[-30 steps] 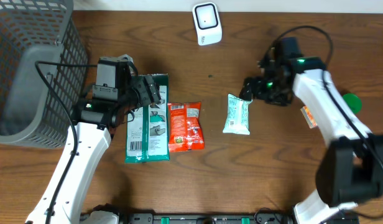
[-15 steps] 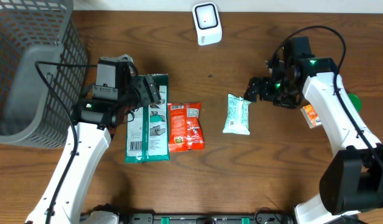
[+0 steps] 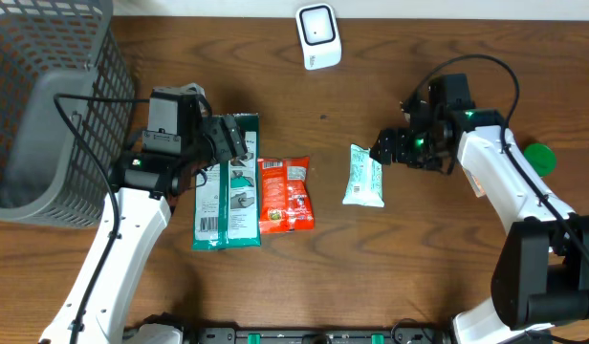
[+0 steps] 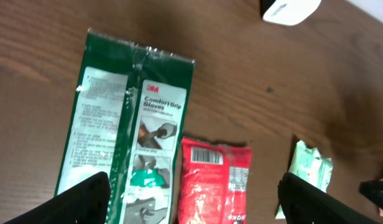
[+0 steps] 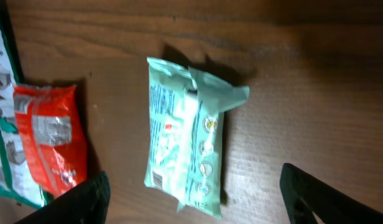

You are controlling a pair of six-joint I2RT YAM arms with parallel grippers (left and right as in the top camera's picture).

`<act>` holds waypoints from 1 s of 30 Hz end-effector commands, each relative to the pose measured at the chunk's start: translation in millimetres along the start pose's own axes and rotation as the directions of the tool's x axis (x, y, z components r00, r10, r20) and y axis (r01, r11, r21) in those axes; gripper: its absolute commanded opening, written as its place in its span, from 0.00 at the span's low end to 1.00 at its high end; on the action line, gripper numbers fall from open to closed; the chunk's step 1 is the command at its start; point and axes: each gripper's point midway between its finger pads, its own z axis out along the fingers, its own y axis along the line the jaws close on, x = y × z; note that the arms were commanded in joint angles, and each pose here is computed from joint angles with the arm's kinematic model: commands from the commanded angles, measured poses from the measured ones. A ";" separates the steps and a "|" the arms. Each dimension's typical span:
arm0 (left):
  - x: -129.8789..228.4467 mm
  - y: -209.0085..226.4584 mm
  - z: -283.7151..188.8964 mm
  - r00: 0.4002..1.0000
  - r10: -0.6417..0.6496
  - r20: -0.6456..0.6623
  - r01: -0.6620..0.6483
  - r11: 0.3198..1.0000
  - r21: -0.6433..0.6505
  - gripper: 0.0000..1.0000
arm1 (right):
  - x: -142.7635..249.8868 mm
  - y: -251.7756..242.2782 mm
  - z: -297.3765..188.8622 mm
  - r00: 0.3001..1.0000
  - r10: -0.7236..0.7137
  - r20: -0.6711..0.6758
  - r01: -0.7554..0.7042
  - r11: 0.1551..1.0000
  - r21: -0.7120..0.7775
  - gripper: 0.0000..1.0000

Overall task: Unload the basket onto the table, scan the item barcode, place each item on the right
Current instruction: 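Move the left gripper right over the wipes pack and grasp it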

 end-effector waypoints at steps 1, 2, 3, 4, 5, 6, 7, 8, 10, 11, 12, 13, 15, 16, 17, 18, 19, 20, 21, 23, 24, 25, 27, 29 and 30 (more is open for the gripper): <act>-9.0 -3.0 -0.6 0.999 0.018 0.032 -0.019 1.000 0.011 0.86 | 2.9 0.7 5.9 1.000 -0.006 -0.004 0.006 1.000 -0.024 0.81; -9.7 -3.4 -0.6 0.999 0.019 0.035 -0.019 1.000 0.013 0.86 | 2.5 0.5 6.4 1.000 -0.007 -0.001 0.007 1.000 -0.024 0.81; -8.7 -3.4 -0.6 0.999 0.017 0.031 -0.017 1.000 0.014 0.86 | 1.5 0.6 6.5 1.000 -0.009 0.004 0.009 1.000 -0.024 0.80; -2.9 -4.7 -0.5 1.000 0.006 0.004 -0.007 1.000 0.025 0.86 | 0.6 0.8 6.6 1.000 -0.011 0.007 0.011 1.000 -0.025 0.80; 9.8 -9.4 -0.9 0.999 0.003 -0.054 0.000 0.998 0.055 0.87 | -0.2 0.9 6.6 1.000 -0.012 0.011 0.012 1.000 -0.026 0.80; 18.1 -13.2 -0.7 0.996 0.005 -0.089 0.002 0.997 0.077 0.86 | -0.6 1.0 6.6 1.000 -0.013 0.012 0.013 1.000 -0.026 0.80; 24.3 -16.6 0.9 0.994 0.011 -0.111 0.000 0.996 0.094 0.86 | -0.7 1.0 6.6 1.000 -0.013 0.013 0.013 1.000 -0.026 0.80; 31.2 -20.9 3.2 0.991 0.020 -0.132 -0.005 0.994 0.109 0.86 | -0.7 1.0 6.6 1.000 -0.013 0.013 0.013 1.000 -0.026 0.80; 43.3 -28.9 7.5 0.985 0.040 -0.167 -0.019 0.992 0.127 0.73 | -0.9 0.9 6.6 1.000 -0.013 0.014 0.013 1.000 -0.025 0.80; 50.1 -34.2 10.2 0.981 0.056 -0.183 -0.032 0.991 0.134 0.65 | -0.8 0.9 6.6 1.000 -0.013 0.013 0.013 1.000 -0.025 0.80; 56.4 -39.3 12.9 0.977 0.074 -0.198 -0.046 0.989 0.141 0.55 | -0.8 1.0 6.6 1.000 -0.013 0.013 0.013 1.000 -0.026 0.80; 63.2 -45.9 16.0 0.973 0.096 -0.212 -0.064 0.986 0.152 0.46 | -0.7 1.0 6.6 1.000 -0.012 0.013 0.013 1.000 -0.026 0.81; 78.3 -61.4 25.3 0.960 0.149 -0.239 -0.107 0.978 0.177 0.31 | -0.3 0.8 6.7 1.000 -0.012 0.012 0.012 1.000 -0.025 0.81; 84.7 -68.5 29.9 0.953 0.171 -0.249 -0.125 0.974 0.191 0.27 | -0.1 0.7 6.9 1.000 -0.012 0.011 0.012 1.000 -0.025 0.81; 91.5 -75.9 35.4 0.947 0.194 -0.258 -0.143 0.968 0.205 0.21 | 0.4 0.6 7.1 1.000 -0.011 0.010 0.011 1.000 -0.025 0.81; 98.1 -83.6 41.5 0.940 0.217 -0.264 -0.161 0.962 0.220 0.14 | 0.7 0.6 7.2 1.000 -0.011 0.009 0.011 1.000 -0.026 0.81; 106.5 -92.0 49.5 0.931 0.243 -0.273 -0.180 0.955 0.237 0.10 | 1.2 0.4 7.4 1.000 -0.010 0.007 0.010 1.000 -0.025 0.81; 111.9 -97.2 54.5 0.925 0.258 -0.278 -0.191 0.950 0.247 0.08 | 1.8 0.3 7.5 1.000 -0.008 0.005 0.009 1.000 -0.025 0.81; 121.1 -104.9 62.3 0.917 0.275 -0.288 -0.202 0.944 0.261 0.07 | 2.6 0.1 7.5 1.000 -0.007 0.001 0.007 1.000 -0.024 0.81; 136.7 -117.5 73.4 0.903 0.306 -0.301 -0.222 0.933 0.284 0.08 | 3.9 -0.3 7.9 1.000 0.017 -0.005 -0.017 1.000 -0.023 0.80; 144.8 -124.8 78.9 0.895 0.329 -0.302 -0.238 0.923 0.301 0.08 | 4.4 -0.5 8.5 1.000 0.028 -0.008 -0.028 0.999 -0.023 0.79; 151.5 -130.9 83.5 0.889 0.347 -0.300 -0.250 0.915 0.316 0.07 | 5.2 -0.9 9.2 0.999 0.036 -0.012 -0.037 0.999 -0.023 0.79; 163.2 -141.5 92.4 0.878 0.376 -0.296 -0.271 0.900 0.341 0.08 | 7.0 -0.8 10.7 0.999 0.040 -0.022 -0.040 0.999 -0.027 0.77; 172.4 -149.0 101.4 0.871 0.397 -0.292 -0.284 0.889 0.360 0.07 | 8.7 -0.6 12.6 0.999 0.043 -0.033 -0.044 0.999 -0.032 0.76; 175.8 -150.7 106.4 0.868 0.402 -0.292 -0.288 0.886 0.364 0.07 | 9.6 -0.6 14.2 0.998 0.044 -0.039 -0.046 0.998 -0.035 0.73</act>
